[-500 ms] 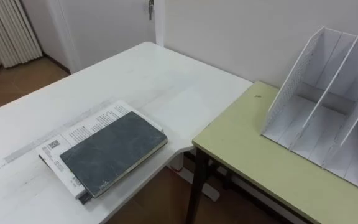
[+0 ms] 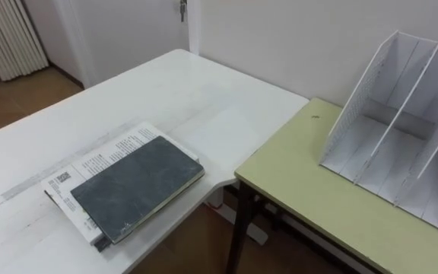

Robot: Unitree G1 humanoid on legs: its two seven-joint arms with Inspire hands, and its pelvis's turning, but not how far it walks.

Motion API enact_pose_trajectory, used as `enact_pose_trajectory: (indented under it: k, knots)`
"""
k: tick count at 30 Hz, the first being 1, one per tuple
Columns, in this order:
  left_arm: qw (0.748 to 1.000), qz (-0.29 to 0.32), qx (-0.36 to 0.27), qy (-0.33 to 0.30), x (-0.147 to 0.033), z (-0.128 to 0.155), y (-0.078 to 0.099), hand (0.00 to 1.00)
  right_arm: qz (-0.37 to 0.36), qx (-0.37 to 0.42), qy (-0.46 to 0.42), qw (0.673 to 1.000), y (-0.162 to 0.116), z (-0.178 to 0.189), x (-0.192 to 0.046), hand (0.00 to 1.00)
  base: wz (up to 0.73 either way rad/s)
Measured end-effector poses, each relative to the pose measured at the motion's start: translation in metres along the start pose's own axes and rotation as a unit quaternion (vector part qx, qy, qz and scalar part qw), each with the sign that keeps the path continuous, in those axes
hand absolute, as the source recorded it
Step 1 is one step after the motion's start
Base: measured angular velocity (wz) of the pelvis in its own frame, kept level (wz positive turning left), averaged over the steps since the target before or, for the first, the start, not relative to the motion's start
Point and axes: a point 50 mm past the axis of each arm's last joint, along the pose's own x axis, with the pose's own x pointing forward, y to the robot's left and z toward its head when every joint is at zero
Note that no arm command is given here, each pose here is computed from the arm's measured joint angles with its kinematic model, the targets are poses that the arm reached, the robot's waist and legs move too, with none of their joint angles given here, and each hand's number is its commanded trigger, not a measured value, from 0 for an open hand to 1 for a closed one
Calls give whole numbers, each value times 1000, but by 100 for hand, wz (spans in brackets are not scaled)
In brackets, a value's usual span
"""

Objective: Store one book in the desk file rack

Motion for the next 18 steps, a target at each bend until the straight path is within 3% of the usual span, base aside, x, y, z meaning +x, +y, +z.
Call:
enact_pose_trajectory:
  k: [9, 13, 18]
  knots:
    - [997, 6, 72, -3, 0, 7, -1, 0, 0, -7, -12, 1000, 3, 2, 0, 0, 0]
    - [982, 40, 180, -38, -3, 32, 5, 0, -8, -14, -20, 1000, 4, 3, 0, 0, 3]
    - [961, 79, 247, -95, -9, 62, 14, 0, -1, -26, -28, 999, 9, 8, 1, 0, -2]
